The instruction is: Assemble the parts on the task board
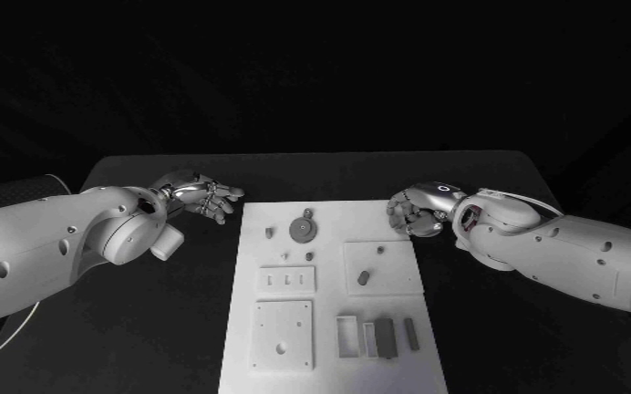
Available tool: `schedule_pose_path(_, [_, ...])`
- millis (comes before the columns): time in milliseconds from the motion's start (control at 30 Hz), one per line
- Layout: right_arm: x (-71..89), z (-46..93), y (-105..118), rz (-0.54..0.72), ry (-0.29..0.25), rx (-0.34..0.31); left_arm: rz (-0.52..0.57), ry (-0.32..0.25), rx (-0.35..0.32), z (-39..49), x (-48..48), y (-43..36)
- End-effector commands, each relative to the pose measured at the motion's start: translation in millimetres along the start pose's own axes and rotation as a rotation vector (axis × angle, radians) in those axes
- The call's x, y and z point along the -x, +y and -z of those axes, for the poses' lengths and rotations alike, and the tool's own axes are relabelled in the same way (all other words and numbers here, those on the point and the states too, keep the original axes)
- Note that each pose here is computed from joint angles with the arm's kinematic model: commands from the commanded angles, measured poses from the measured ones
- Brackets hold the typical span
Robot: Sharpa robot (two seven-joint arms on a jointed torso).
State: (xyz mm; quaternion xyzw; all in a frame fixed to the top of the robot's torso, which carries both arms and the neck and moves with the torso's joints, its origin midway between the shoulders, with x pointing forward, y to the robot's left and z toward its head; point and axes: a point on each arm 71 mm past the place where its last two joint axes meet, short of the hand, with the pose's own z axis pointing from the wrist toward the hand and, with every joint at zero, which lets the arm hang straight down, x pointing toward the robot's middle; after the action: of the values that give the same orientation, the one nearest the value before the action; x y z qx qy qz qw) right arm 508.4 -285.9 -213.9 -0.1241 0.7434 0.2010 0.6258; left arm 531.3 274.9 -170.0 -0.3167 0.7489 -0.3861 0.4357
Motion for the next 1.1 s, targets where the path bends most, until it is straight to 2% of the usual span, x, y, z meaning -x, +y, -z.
schedule_pose_path(33, [-2.5, -0.3, 1.8, 0.005, 0.019, 0.014, 0.006, 0.014, -0.013, -0.1, -1.1, -2.2])
schedule_pose_path(1100, [-2.1, -0.9, 2.5, 0.02, 0.009, 0.018, 0.006, 0.016, -0.011, 0.1, -1.2, -2.0])
